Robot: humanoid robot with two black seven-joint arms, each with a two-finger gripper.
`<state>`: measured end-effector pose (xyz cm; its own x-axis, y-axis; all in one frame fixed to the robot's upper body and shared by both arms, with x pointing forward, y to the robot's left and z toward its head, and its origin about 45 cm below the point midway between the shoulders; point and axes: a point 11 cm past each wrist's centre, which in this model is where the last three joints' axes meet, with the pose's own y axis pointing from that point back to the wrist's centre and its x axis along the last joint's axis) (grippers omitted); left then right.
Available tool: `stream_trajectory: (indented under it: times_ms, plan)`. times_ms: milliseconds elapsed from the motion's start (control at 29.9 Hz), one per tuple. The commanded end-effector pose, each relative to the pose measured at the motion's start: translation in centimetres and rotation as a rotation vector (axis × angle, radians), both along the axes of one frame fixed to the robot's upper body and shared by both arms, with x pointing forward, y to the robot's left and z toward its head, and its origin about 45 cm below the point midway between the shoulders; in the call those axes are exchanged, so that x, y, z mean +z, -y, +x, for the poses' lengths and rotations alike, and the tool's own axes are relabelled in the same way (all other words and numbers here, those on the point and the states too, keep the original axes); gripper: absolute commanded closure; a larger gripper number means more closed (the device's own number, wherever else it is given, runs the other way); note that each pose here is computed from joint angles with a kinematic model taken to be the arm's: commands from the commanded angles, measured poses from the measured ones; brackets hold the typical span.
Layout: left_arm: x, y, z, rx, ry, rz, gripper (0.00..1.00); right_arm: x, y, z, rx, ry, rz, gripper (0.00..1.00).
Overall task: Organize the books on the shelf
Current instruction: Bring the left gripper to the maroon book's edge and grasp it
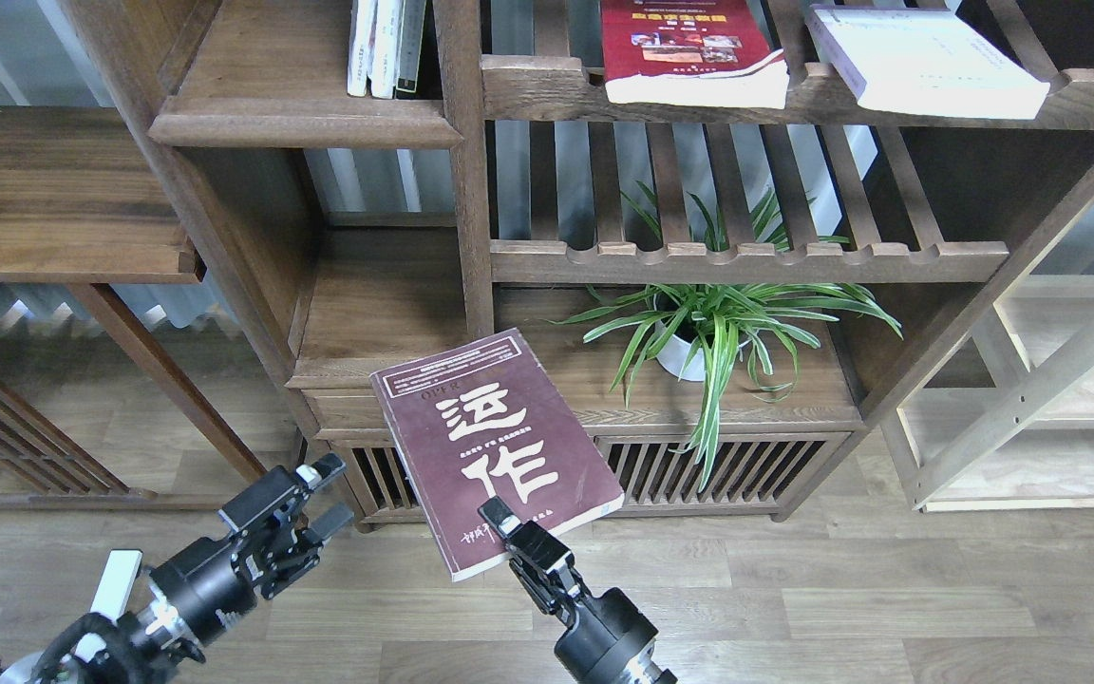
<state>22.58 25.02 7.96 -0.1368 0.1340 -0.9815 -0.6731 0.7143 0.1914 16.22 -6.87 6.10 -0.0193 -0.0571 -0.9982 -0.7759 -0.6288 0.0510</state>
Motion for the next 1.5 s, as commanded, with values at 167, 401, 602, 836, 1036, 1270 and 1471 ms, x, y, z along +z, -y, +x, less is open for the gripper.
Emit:
stream_trajectory:
  times_ms: [167,401,602,836,1036,1270,1471]
  plan:
    - [-0.6,1.7,1.1,-0.087,-0.009,0.03,0.01,0.3,-0.3,0.4,0.016,0.016,0.0,0.98]
    - [-0.3,2.8,1.6,-0.116,0.004,0.025,0.02,0.1,-0.4,-0.1,0.024,0.004,0.0,0.98]
    - [0.6,3.8,2.9,-0.138,0.04,0.016,0.02,0.0,-0.4,-0.3,0.023,0.0,0.001,0.98]
    - [0.6,5.0,2.7,-0.153,0.039,-0.005,0.03,0.1,-0.4,-0.2,0.023,0.002,0.001,0.98]
    - [0.9,5.1,3.0,-0.155,0.047,-0.006,0.11,0.0,-0.4,-0.2,0.023,0.003,0.0,0.98]
    - [1.0,5.1,3.1,-0.155,0.05,-0.005,0.34,0.0,-0.4,-0.2,0.023,0.003,0.0,0.98]
    - [1.0,5.1,3.2,-0.156,0.052,-0.005,0.4,0.0,-0.7,-0.6,0.037,-0.001,0.002,0.98]
